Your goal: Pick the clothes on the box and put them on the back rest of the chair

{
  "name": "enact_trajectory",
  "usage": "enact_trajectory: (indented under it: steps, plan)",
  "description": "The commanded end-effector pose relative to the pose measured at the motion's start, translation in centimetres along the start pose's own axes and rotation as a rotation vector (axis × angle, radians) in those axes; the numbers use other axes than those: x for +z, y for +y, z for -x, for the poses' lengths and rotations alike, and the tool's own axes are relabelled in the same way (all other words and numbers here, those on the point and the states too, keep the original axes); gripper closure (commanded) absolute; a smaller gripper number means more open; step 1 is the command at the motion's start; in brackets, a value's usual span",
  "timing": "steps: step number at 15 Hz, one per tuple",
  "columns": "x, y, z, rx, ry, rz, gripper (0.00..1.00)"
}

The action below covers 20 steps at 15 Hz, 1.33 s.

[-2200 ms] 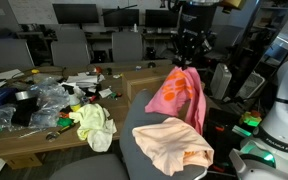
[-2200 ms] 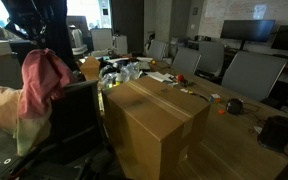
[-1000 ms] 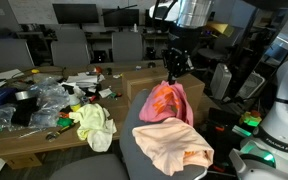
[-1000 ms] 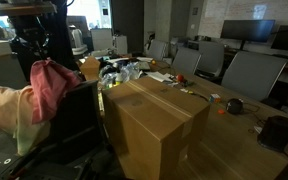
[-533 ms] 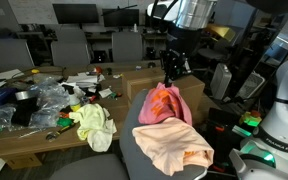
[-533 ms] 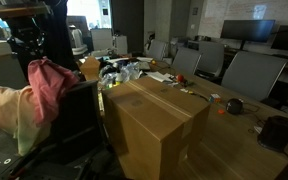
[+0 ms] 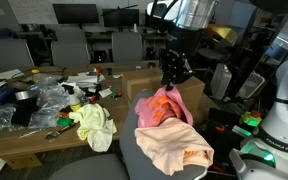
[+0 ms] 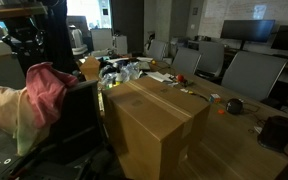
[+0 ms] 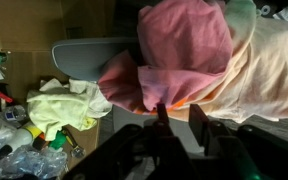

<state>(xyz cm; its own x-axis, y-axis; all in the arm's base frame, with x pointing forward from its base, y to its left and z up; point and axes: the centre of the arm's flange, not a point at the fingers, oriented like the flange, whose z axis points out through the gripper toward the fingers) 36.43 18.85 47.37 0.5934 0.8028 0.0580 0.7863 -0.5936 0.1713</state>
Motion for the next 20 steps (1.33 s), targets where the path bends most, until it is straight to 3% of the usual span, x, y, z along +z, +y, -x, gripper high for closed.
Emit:
enact_trajectory:
  steps: [1, 6, 12, 16, 20]
  plan:
    - [-1.0, 1.1, 1.1, 0.044, 0.053, 0.094, 0.38]
    - [-3.3, 7.7, 6.4, 0.219, 0.089, 0.267, 0.02]
    - [-4.4, 17.8, 18.4, 0.553, 0.014, 0.336, 0.00]
    - [-3.3, 20.5, 26.4, 0.790, -0.050, 0.322, 0.00]
    - [-2.4, 21.1, 33.1, 0.978, -0.107, 0.221, 0.00]
